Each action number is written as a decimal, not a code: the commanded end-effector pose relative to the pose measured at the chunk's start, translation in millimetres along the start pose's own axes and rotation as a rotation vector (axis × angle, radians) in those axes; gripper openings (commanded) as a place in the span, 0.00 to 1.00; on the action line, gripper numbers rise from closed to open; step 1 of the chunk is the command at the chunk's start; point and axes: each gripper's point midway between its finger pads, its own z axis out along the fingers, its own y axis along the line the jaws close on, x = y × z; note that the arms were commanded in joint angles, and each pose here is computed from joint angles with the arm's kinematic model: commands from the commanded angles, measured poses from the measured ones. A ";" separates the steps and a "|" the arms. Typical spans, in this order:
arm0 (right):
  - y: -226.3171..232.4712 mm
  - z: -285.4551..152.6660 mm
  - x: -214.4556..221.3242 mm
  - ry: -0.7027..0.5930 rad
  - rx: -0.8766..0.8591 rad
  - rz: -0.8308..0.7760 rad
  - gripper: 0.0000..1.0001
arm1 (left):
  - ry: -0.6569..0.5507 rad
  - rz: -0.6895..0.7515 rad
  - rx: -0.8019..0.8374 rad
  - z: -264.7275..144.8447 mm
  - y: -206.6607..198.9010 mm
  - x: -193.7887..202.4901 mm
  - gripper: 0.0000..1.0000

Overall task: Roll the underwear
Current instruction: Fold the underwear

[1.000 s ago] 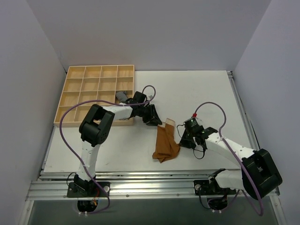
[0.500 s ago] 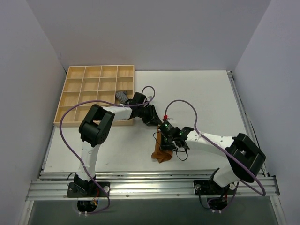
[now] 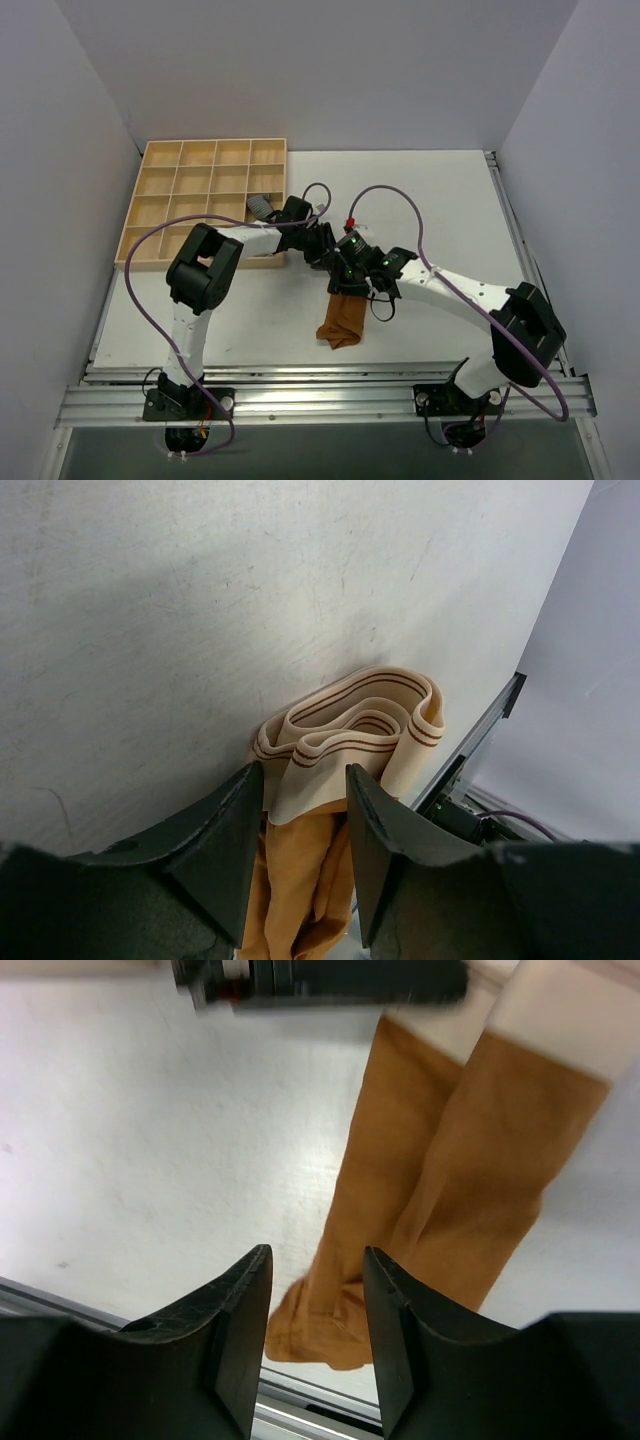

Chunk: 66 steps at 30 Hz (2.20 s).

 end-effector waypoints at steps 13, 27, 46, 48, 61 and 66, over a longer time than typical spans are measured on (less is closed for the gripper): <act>-40.4 -7.6 -24.4 0.007 0.112 0.074 0.34 | -0.015 0.041 -0.119 -34.4 -1.9 -0.1 0.51; 32.7 -4.5 50.5 0.048 -0.057 -0.004 0.22 | -0.269 -0.028 -0.191 -123.0 -12.1 -58.8 0.47; -53.8 5.2 127.4 0.106 0.284 0.070 0.19 | -0.472 -0.112 -0.177 -227.1 3.5 -94.7 0.47; -66.8 -6.1 122.5 0.087 0.330 0.090 0.19 | -0.470 -0.108 -0.185 -228.9 3.4 -93.4 0.47; -129.8 -26.6 77.9 0.086 0.532 0.217 0.32 | -0.482 -0.107 -0.175 -236.8 -4.9 -89.2 0.47; -166.1 -23.2 28.4 0.043 0.605 0.260 0.33 | -0.485 -0.107 -0.154 -239.6 -8.5 -81.8 0.47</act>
